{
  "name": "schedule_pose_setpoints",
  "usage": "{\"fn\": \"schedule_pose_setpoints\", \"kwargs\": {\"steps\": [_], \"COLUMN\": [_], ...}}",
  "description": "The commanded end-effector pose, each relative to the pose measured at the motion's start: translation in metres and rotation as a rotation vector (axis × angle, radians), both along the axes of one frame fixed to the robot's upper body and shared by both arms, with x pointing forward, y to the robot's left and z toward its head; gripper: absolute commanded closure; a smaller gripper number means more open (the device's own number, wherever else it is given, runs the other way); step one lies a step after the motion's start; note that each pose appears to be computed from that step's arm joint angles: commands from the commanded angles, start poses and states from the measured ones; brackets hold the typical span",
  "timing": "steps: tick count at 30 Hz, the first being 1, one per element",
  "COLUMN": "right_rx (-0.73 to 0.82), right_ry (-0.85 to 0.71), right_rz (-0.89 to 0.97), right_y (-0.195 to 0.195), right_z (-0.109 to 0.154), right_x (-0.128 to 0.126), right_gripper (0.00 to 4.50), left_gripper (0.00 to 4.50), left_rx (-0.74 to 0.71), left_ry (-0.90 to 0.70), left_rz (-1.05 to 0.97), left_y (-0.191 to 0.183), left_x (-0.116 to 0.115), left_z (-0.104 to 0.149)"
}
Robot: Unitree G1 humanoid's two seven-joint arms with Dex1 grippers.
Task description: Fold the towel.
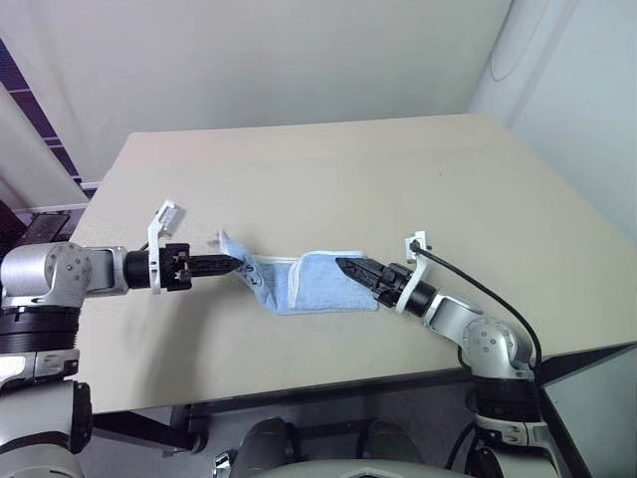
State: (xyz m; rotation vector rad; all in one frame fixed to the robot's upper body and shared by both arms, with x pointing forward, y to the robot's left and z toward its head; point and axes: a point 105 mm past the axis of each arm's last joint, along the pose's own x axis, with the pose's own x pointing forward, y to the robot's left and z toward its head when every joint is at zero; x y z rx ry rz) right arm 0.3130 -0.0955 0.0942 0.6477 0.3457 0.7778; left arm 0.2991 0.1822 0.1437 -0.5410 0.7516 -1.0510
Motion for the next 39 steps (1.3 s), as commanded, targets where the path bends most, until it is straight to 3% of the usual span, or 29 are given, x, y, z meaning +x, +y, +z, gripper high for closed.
{"fn": "schedule_pose_setpoints", "kwargs": {"steps": [1,12,19,29,32,39], "right_rx": [0.014,0.06,0.078,0.057,0.038,0.023], "right_ry": [-0.062,-0.081,-0.056,-0.021,-0.014,-0.026], "right_rz": [-0.066,-0.312,-0.418,-0.478,-0.48,-0.474], "right_y": [-0.012,-0.059,-0.076,-0.08,-0.081,-0.08], "right_z": [0.016,0.03,0.028,0.02,0.017,0.018], "right_x": [0.005,0.007,0.004,0.006,0.006,0.009], "right_gripper": [0.23,0.23,0.23,0.23,0.23,0.23], "left_gripper": [4.46,4.46,4.46,4.46,3.83,1.32], "left_rx": [-0.045,-0.048,-0.102,-0.077,-0.097,-0.206], "left_ry": [-0.085,-0.04,-0.042,-0.025,-0.019,-0.094], "left_rz": [-0.154,-0.42,-0.552,-0.585,-0.561,-0.573], "left_y": [-0.03,-0.098,-0.147,-0.176,-0.179,-0.177], "left_x": [0.006,0.028,0.026,0.021,0.023,0.025], "left_z": [0.016,-0.036,-0.035,-0.053,-0.054,-0.027]}}
